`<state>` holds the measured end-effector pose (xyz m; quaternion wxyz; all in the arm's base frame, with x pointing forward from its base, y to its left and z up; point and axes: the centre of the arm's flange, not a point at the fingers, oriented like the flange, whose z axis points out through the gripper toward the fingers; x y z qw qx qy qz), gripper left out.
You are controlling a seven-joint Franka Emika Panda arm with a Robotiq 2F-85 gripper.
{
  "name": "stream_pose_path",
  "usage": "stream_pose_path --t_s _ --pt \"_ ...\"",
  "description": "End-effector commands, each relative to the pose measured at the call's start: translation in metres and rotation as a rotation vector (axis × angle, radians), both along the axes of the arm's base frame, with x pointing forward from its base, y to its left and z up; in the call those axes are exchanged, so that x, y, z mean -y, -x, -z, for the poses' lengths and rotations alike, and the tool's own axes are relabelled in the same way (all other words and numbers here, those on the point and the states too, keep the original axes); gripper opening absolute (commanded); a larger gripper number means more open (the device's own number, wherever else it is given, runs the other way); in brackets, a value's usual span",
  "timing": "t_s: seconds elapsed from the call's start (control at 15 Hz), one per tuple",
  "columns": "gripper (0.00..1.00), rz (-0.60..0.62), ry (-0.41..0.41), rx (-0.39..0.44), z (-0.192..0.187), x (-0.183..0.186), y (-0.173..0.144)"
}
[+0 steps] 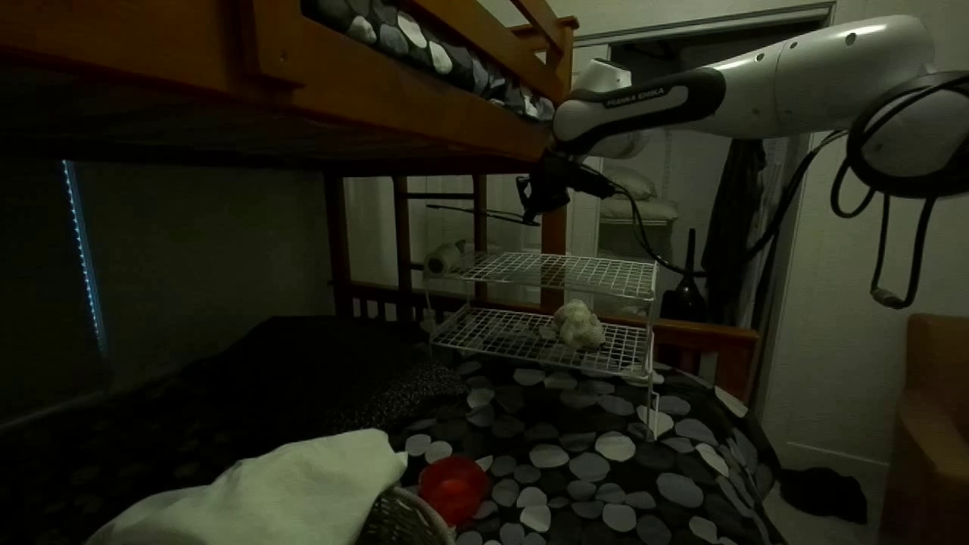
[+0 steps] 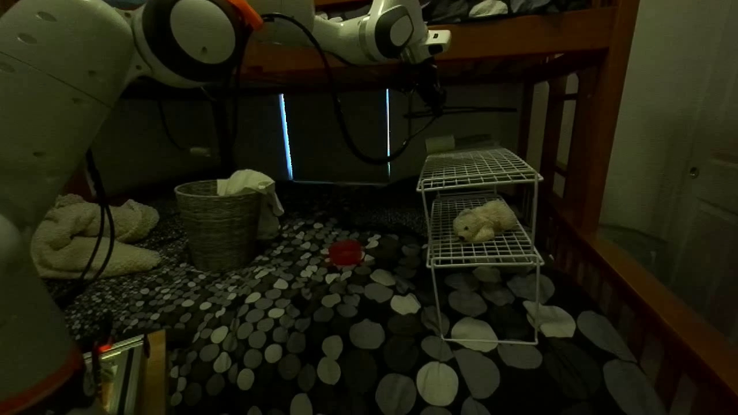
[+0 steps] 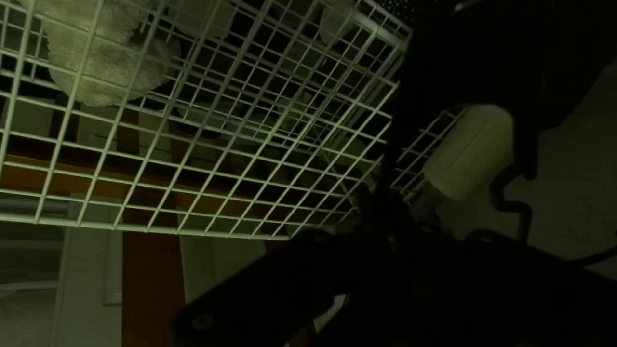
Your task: Pick up the black coat hanger and put it on the bed
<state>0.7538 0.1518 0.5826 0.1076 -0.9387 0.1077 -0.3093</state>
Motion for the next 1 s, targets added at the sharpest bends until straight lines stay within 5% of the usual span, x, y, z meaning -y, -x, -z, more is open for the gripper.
stream_pose_path --t_s 0.0,0.4,0.93 --pt "0.03 0.0 0.0 -0.001 0.0 0.0 0.0" --pt "0.02 -0.283 0.134 0.022 -0.008 0.003 0.092" --pt "0.02 -0.534 0.235 -0.026 0.034 -0.031 0.132"
